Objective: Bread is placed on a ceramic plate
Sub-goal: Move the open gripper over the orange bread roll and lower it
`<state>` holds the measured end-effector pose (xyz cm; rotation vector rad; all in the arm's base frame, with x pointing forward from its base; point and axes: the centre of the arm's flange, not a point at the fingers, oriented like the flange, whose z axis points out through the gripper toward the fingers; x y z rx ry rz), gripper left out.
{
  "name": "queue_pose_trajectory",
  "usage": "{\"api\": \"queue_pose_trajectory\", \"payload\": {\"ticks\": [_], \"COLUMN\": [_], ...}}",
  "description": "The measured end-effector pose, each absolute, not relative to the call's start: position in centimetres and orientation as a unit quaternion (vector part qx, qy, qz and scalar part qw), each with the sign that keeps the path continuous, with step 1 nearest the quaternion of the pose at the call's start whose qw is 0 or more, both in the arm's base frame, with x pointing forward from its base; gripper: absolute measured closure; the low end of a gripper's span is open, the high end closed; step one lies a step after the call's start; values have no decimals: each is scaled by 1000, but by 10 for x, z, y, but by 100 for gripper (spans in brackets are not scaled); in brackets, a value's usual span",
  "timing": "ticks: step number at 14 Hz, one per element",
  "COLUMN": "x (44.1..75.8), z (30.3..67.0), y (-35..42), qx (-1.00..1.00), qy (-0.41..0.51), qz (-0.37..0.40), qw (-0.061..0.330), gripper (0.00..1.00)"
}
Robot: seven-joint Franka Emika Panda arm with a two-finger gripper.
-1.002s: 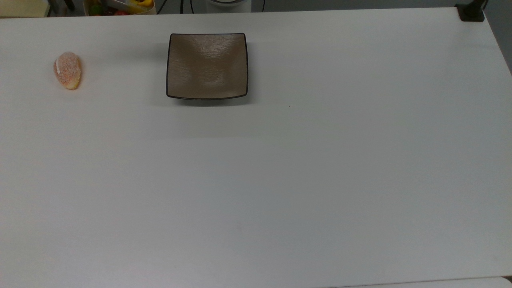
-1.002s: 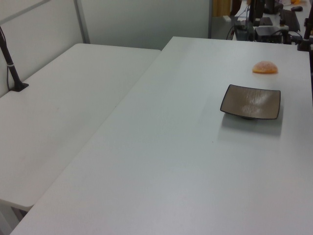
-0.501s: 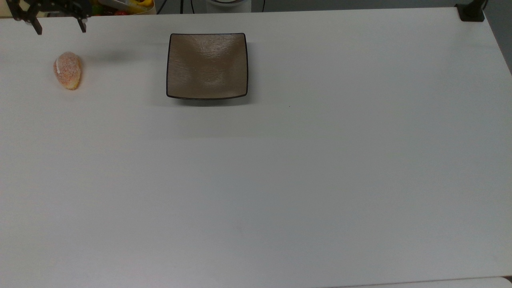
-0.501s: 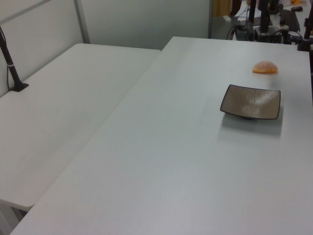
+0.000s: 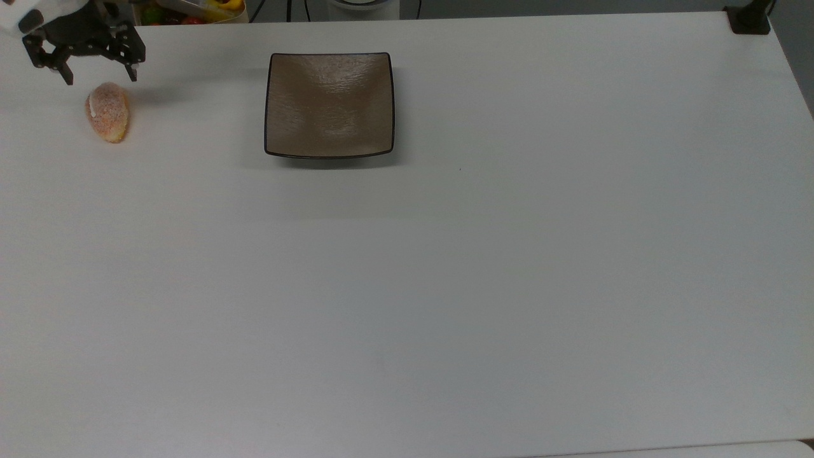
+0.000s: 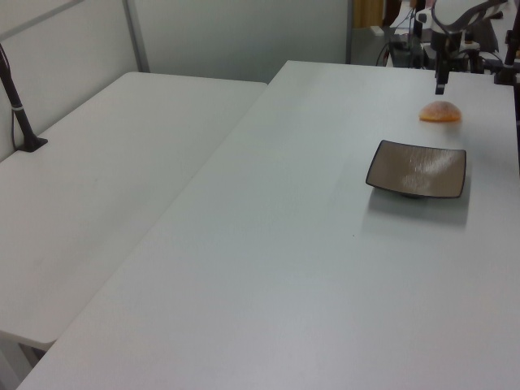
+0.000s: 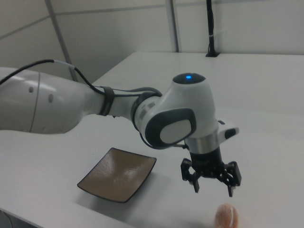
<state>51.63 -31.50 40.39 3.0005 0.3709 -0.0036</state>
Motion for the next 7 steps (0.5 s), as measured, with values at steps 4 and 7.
{"api": "queue_pose_trajectory", "payload": {"ticks": [4, 7], "x": [520, 517], "z": [369, 349], "y": [-324, -328], "qx": [990, 989], "qy": [122, 123], "qz": [-1, -1], "qw": [75, 80], "gripper": [0, 0]}}
